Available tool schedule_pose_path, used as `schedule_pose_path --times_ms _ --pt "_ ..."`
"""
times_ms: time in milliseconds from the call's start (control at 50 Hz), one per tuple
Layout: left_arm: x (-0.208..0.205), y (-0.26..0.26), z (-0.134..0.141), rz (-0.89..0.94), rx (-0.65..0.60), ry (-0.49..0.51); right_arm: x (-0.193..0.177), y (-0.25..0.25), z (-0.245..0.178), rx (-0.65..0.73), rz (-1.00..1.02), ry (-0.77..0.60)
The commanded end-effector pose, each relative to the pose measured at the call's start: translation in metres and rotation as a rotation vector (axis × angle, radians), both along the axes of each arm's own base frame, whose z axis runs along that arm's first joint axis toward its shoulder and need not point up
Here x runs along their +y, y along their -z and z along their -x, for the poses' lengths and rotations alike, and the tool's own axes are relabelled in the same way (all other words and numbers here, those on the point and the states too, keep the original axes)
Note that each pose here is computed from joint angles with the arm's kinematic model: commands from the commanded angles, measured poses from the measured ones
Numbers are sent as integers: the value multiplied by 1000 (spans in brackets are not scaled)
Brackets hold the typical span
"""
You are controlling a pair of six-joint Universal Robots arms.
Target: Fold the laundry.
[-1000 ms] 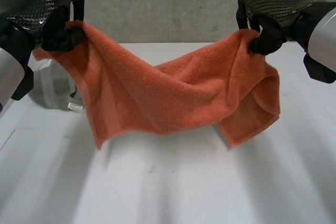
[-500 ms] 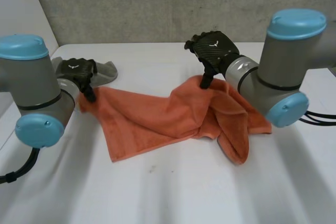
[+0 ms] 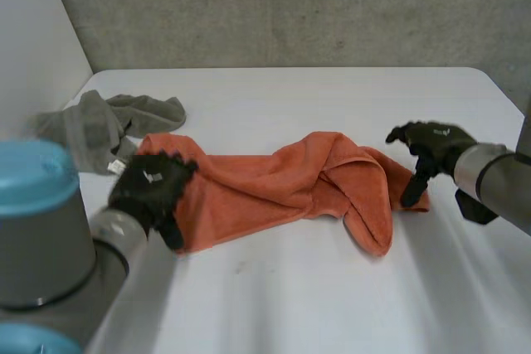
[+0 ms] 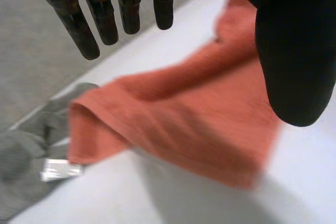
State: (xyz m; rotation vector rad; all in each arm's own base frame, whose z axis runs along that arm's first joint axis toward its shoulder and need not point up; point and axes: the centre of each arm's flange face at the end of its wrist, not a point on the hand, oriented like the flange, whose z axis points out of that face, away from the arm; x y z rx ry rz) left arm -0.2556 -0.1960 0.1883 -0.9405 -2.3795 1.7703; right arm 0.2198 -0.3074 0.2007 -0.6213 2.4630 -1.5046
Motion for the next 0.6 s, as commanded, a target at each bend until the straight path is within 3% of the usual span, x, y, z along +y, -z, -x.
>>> schedule_pose_path --times_ms 20,200,440,600 --pt "6 29 0 0 -82 50 -10 35 -6 -151 -103 -11" --pt "-12 44 -2 6 -85 21 -42 57 -16 -239 -101 33" --pt "-9 46 -1 3 -78 25 -66 65 -21 -257 -72 55" --pt "-10 48 -2 -5 -78 25 -66 35 -23 -266 -3 26"
